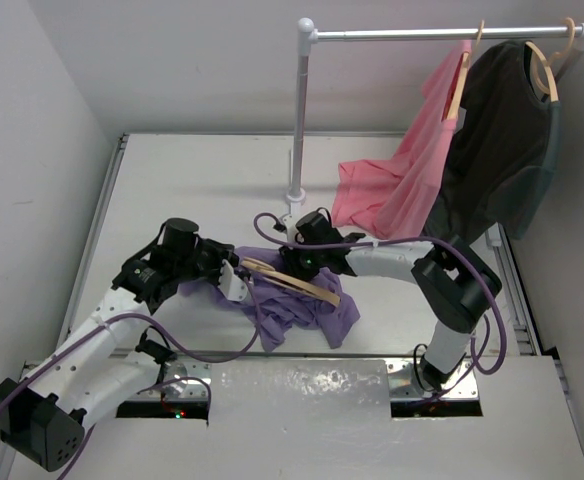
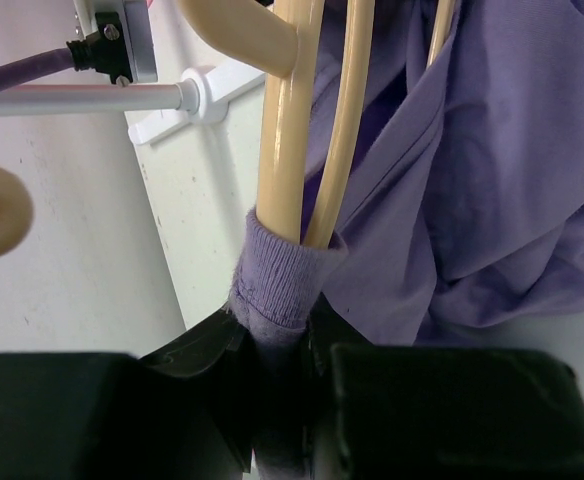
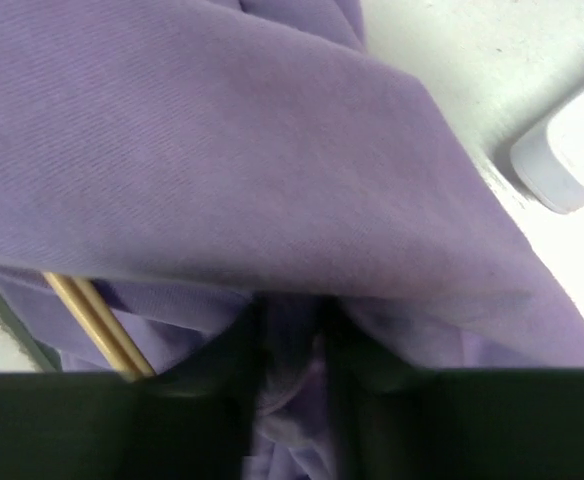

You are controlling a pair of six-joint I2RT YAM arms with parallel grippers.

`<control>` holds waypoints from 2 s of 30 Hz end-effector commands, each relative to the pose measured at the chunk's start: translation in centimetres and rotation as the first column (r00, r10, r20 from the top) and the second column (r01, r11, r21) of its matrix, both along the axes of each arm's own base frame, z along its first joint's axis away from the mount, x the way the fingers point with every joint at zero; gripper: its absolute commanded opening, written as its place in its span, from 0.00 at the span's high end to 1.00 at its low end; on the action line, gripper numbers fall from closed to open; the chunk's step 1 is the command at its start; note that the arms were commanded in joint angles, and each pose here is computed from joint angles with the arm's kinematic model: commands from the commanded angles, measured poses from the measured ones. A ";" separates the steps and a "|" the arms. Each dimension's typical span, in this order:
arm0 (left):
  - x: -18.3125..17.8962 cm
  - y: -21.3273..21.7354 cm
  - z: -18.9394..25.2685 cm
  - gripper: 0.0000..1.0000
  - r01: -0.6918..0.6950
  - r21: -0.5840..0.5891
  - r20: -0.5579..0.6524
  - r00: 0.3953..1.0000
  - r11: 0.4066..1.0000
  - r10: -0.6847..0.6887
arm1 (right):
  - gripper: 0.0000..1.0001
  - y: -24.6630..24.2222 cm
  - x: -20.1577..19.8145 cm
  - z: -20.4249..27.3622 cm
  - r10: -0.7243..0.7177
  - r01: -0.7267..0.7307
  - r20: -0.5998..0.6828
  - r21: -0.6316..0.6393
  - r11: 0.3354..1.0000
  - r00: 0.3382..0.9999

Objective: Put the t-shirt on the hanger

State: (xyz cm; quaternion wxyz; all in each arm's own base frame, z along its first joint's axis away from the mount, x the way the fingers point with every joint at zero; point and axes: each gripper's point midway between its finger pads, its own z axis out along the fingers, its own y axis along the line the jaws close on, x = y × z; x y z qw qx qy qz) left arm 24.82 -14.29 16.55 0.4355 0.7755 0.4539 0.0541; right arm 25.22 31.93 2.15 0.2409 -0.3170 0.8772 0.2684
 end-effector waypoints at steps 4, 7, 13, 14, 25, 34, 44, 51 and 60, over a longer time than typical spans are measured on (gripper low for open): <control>0.5 -0.7 2.3 1.00 0.016 -0.055 0.067 0.998 0.998 -0.013 | 1.00 -1.8 1.3 -0.6 -0.119 0.120 0.018 -0.080 0.989 0.993; 1.1 -0.7 3.3 1.00 -0.057 -0.120 0.040 0.997 0.991 0.062 | 1.00 -4.0 1.8 -0.9 -0.199 0.199 0.014 -0.133 0.971 0.980; 2.8 0.5 4.8 1.00 -0.155 -0.199 -0.002 0.987 0.968 0.158 | 1.00 -10.3 3.4 1.3 -0.467 0.468 -0.034 0.003 0.884 0.883; 2.8 0.5 4.9 1.00 -0.153 -0.202 0.002 0.988 0.967 0.156 | 1.00 -11.3 2.5 0.4 -0.480 0.481 -0.055 0.005 0.877 0.876; 7.5 3.8 4.5 1.00 -0.409 -0.199 0.062 0.902 0.891 0.428 | 1.00 -16.7 1.3 1.4 -0.544 0.545 0.022 -0.050 0.837 0.839; 8.8 6.1 3.2 1.00 -0.484 -0.105 0.163 0.853 0.869 0.495 | 1.00 -17.0 1.2 5.1 -0.333 0.342 0.167 -0.026 0.939 0.928; 10.2 6.7 3.0 1.00 -0.569 -0.133 0.152 0.797 0.812 0.584 | 1.00 -14.8 -1.7 6.5 -0.107 0.104 0.122 0.032 0.994 0.987; 11.5 6.1 6.7 1.00 -0.604 -0.289 0.076 0.759 0.743 0.646 | 1.00 -18.1 -2.6 4.0 -0.167 0.181 0.112 -0.138 0.974 0.980; 11.9 7.9 5.0 1.00 -0.610 -0.172 0.241 0.736 0.774 0.633 | 1.00 -18.2 -0.5 6.2 -0.239 0.261 0.186 -0.110 0.959 0.953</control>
